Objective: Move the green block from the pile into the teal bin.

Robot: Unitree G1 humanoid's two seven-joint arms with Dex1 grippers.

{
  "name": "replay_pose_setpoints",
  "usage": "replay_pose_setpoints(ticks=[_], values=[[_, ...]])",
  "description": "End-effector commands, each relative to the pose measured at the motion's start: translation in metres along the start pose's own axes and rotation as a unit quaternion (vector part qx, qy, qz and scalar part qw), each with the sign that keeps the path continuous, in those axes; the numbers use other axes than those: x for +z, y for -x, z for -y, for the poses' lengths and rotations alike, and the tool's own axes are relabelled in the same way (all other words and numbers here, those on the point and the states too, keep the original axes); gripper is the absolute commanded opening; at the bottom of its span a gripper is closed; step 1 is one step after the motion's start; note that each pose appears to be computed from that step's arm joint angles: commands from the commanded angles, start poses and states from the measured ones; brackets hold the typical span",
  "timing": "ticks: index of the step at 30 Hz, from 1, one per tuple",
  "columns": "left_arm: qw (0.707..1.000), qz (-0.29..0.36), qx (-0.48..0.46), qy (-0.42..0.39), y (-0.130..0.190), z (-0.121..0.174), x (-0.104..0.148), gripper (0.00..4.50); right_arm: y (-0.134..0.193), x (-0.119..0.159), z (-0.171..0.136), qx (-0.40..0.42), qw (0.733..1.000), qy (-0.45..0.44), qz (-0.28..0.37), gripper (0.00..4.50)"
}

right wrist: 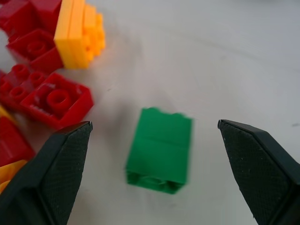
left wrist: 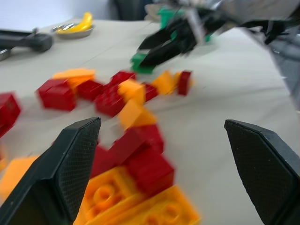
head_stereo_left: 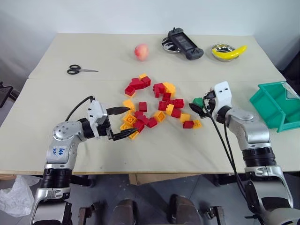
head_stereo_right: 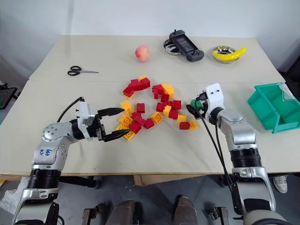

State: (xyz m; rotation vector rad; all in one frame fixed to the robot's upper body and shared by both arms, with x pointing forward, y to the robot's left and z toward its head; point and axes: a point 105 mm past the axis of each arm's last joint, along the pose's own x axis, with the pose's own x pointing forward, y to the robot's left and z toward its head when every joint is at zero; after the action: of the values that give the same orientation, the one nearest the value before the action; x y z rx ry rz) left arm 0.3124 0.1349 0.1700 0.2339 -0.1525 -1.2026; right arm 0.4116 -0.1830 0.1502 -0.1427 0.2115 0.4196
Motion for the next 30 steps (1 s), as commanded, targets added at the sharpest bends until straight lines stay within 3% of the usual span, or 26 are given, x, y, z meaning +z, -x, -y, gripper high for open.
replay_pose_setpoints(ticks=[1, 5, 11, 15, 21, 24, 30], values=[[1.0, 0.008, -0.013, -0.01, 0.0, 0.005, 0.009, 4.49, -0.003, 0.012, -0.002, 0.009, 1.0, -0.012, 0.015, 4.5], [1.0, 0.008, -0.017, -0.003, 0.0, 0.006, 0.008, 4.5, -0.004, 0.01, -0.002, 0.01, 1.0, -0.008, 0.014, 3.59], [1.0, 0.017, -0.012, 0.007, 0.001, 0.011, 0.01, 4.5, 0.005, 0.017, -0.004, 0.022, 0.999, 0.008, 0.045, 1.53], [1.0, 0.029, 0.001, 0.011, 0.005, 0.018, 0.016, 4.5, 0.027, 0.034, -0.004, 0.034, 0.994, 0.022, 0.101, 1.49], [0.998, 0.047, 0.024, 0.027, 0.004, 0.031, 0.021, 4.5, 0.103, 0.048, 0.026, -0.038, 0.983, 0.024, 0.181, 1.49], [0.997, 0.064, 0.028, 0.026, -0.013, 0.032, 0.022, 4.5, 0.147, 0.047, 0.06, -0.132, 0.977, 0.036, 0.164, 1.49], [0.993, 0.112, -0.001, 0.03, -0.045, 0.031, 0.041, 4.5, 0.201, 0.048, 0.109, -0.258, 0.956, 0.054, 0.132, 1.49]])
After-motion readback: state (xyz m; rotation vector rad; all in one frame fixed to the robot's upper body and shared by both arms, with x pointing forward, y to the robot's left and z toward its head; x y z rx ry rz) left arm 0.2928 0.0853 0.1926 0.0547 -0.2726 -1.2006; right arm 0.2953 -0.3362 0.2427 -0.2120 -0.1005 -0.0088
